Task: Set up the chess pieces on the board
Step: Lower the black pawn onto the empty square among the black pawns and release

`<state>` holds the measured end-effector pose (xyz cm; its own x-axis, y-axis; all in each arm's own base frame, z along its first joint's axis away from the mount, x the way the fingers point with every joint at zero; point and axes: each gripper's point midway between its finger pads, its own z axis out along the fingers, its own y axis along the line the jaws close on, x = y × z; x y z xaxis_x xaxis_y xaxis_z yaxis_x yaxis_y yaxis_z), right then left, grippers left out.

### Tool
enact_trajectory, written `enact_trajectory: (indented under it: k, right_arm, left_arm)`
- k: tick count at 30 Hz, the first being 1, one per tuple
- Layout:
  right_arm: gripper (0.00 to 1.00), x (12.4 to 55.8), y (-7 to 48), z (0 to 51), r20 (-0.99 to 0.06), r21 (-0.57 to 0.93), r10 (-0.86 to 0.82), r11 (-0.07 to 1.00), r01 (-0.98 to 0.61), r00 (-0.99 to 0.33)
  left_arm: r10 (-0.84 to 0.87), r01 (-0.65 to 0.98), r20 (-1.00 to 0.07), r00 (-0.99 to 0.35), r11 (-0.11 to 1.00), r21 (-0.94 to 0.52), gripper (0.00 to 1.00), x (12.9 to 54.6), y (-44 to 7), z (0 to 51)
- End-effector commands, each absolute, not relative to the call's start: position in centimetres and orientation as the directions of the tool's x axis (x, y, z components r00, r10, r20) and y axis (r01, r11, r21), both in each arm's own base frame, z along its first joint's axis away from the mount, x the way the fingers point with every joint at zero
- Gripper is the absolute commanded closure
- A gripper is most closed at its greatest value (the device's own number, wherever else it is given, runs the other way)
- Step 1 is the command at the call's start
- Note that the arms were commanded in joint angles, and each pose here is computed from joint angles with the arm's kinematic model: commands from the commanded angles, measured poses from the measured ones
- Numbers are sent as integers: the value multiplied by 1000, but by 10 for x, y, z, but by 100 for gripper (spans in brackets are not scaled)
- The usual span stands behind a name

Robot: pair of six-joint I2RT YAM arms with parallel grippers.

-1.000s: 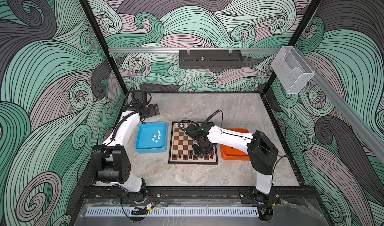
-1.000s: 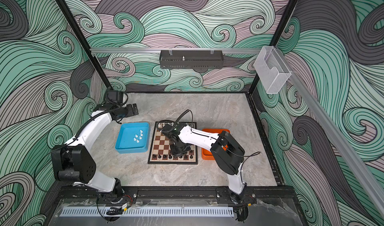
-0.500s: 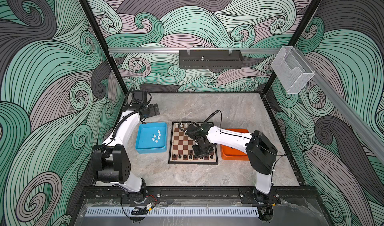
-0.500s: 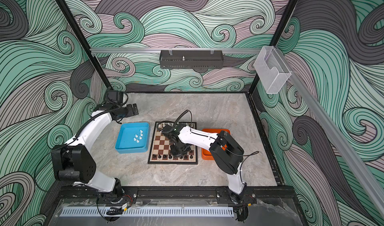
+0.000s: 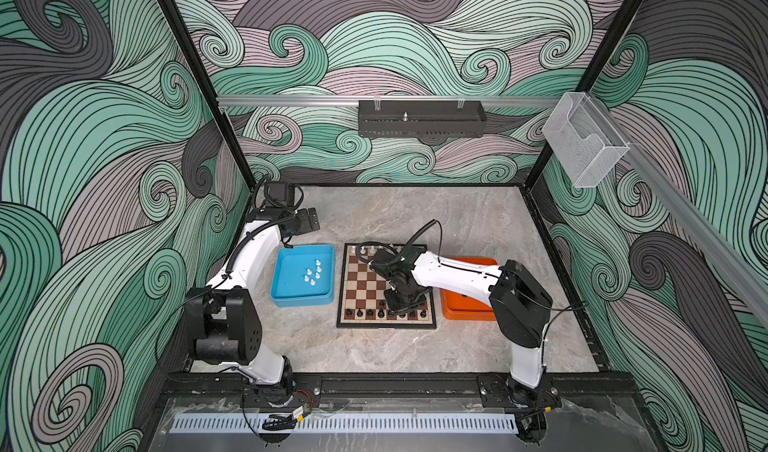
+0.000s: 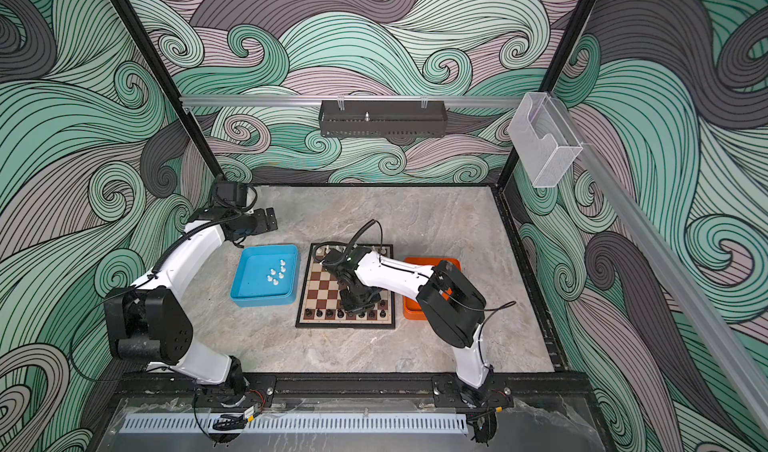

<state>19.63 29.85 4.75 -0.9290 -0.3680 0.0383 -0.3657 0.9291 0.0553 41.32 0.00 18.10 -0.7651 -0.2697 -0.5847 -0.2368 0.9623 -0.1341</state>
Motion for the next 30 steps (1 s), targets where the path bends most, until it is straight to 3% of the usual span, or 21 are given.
enact_trajectory:
  k: [1, 30]
  right_arm:
    - [84, 199, 301, 47, 36, 40, -370, 929, -369, -928]
    - [82, 201, 299, 43, 38, 23, -368, 930, -368, -929]
  left_arm:
    - [-284, -242, -590, -755, 958, -151, 1, 418, 0, 190]
    - [-285, -241, -586, -759, 958, -153, 1, 418, -1, 189]
